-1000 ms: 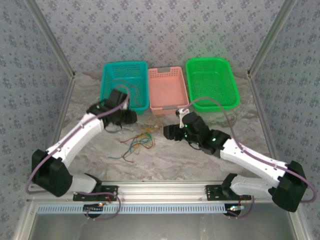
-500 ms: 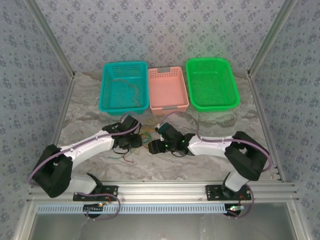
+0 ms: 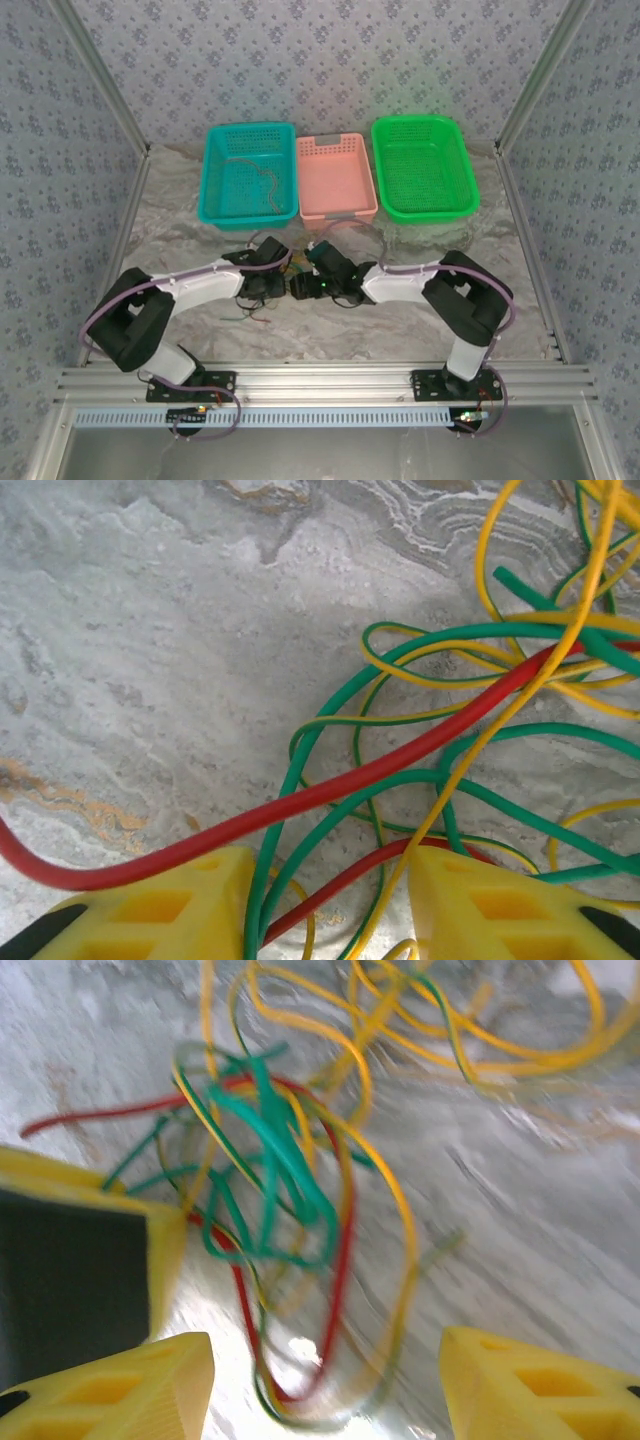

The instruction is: Untangle the cables

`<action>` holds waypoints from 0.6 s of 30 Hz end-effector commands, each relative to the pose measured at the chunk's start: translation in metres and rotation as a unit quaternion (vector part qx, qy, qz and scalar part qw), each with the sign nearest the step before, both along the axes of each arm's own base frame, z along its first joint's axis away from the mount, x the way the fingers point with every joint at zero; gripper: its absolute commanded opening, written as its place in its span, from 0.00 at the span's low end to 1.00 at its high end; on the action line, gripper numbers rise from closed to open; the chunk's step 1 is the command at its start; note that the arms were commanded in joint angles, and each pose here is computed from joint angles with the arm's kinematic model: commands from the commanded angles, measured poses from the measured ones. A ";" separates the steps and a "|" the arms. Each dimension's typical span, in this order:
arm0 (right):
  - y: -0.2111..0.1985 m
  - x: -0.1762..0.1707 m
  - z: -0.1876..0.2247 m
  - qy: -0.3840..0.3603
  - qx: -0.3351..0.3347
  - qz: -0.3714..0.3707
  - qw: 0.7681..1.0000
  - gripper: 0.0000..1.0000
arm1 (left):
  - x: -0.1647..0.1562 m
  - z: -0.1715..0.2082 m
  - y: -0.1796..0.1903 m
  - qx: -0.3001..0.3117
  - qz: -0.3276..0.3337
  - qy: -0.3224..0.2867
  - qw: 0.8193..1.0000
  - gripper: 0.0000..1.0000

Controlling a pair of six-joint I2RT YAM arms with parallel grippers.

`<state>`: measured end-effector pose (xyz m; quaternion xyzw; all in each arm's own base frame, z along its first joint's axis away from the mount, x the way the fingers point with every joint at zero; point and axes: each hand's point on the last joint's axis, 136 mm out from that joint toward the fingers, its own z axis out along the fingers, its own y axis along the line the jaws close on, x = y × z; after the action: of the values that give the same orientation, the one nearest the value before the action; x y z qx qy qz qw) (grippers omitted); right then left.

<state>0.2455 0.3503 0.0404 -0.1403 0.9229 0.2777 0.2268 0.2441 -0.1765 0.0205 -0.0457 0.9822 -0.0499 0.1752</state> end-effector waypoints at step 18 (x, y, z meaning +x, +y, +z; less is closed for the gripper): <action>0.012 0.022 0.024 -0.006 0.117 -0.028 0.993 0.44 | 0.006 -0.002 -0.009 0.006 -0.031 -0.021 0.999 0.00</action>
<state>0.2534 0.3412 0.0436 -0.0961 0.9070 0.3317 0.2411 0.2551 -0.1798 0.0208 -0.0330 0.9783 -0.0343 0.2019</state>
